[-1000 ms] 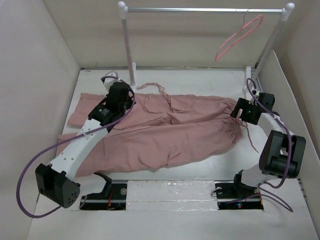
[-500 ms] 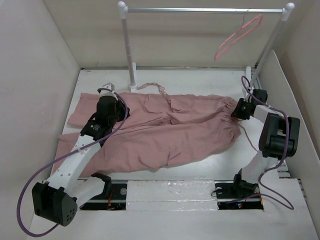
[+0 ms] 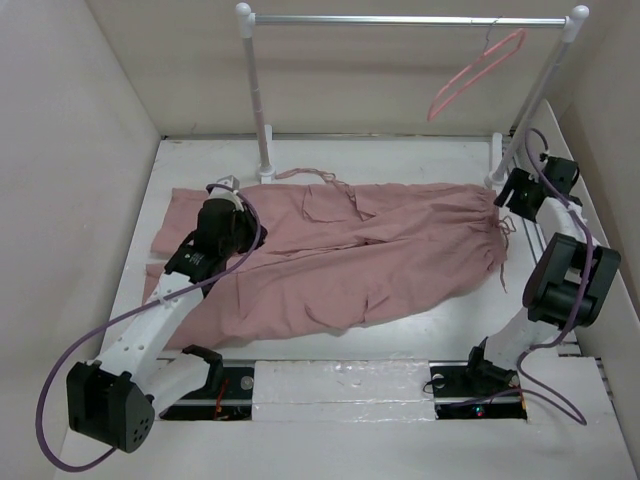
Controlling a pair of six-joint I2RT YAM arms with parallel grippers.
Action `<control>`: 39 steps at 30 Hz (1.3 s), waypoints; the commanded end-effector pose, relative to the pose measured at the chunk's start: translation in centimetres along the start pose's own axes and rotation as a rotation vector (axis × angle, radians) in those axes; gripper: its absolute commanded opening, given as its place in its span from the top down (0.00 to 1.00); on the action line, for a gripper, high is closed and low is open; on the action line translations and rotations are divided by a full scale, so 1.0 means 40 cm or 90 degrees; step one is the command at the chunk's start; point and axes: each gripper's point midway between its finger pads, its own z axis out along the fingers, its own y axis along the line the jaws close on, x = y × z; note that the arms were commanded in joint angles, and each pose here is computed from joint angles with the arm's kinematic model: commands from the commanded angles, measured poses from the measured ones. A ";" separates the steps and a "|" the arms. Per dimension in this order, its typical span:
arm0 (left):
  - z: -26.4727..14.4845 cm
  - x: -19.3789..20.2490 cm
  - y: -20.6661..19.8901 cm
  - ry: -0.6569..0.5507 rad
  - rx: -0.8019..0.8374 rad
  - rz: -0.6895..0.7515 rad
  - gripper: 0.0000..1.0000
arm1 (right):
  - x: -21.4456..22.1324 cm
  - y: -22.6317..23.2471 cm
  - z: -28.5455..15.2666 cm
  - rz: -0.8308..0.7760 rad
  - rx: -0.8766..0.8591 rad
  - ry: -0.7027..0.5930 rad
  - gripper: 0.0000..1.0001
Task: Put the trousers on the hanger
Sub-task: Flatten out the trousers at the center of the board, then fold the trousers at the center of the board.
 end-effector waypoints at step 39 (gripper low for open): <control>-0.226 0.173 0.439 0.007 -0.635 -0.582 0.34 | 0.438 -0.001 -0.114 0.244 -0.100 0.130 1.00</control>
